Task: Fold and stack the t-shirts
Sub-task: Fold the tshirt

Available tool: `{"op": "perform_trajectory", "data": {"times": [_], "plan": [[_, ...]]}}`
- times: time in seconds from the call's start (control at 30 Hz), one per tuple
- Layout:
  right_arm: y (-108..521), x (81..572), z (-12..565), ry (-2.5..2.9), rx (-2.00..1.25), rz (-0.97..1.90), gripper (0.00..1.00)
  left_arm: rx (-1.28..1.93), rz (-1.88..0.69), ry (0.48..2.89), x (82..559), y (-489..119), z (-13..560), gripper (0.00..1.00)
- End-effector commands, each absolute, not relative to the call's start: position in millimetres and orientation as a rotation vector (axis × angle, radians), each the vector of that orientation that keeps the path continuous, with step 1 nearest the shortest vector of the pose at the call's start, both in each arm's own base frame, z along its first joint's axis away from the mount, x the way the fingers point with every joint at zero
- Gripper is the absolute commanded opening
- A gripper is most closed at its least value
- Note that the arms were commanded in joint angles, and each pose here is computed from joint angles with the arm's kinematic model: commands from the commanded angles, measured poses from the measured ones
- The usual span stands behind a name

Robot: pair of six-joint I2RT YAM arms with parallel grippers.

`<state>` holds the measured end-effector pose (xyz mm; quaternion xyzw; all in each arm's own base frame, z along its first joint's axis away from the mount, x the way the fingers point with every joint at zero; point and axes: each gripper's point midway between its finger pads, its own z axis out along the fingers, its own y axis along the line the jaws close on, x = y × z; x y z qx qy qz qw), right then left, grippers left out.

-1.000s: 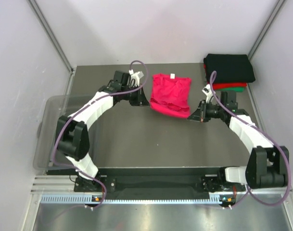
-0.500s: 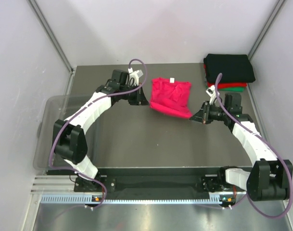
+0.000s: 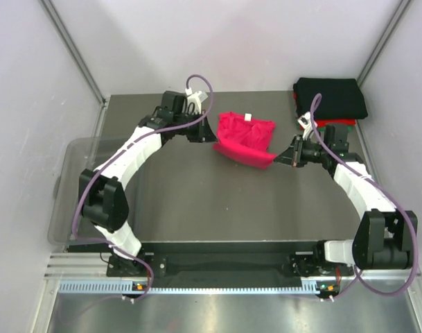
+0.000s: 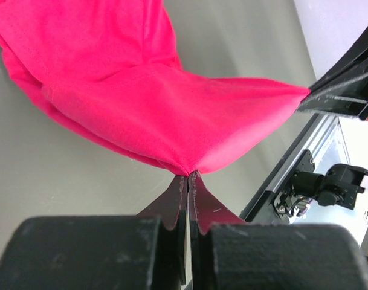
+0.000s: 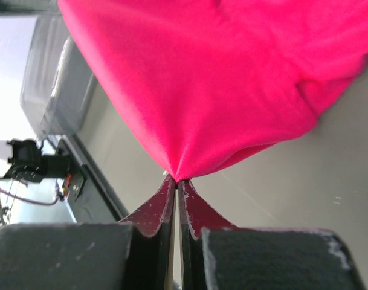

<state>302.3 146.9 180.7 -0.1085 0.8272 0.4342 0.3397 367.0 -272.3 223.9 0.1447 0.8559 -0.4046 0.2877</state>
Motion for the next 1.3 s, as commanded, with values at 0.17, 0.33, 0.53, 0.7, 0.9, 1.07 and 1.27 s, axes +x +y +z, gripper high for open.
{"op": "perform_trajectory", "data": {"times": [0.17,0.33,0.53,0.7,0.9,1.07,1.27], "plan": [[126,374,185,2.042,-0.294,1.016,0.00,0.457,-1.019,2.213,430,-291,214,0.00],[119,429,196,1.984,-0.324,0.966,0.00,0.506,-0.914,2.189,491,-299,189,0.00],[111,489,182,1.962,-0.296,0.943,0.00,0.509,-0.809,2.100,553,-305,171,0.00],[106,530,165,1.949,-0.243,0.940,0.00,0.484,-0.716,2.036,592,-305,158,0.00],[101,560,140,1.962,-0.202,0.935,0.00,0.456,-0.650,1.958,623,-304,154,0.00],[97,579,118,1.977,-0.150,0.941,0.00,0.450,-0.625,1.940,633,-304,144,0.00],[102,593,120,1.939,-0.161,0.990,0.13,0.383,-0.519,1.887,652,-299,152,0.47]]}}
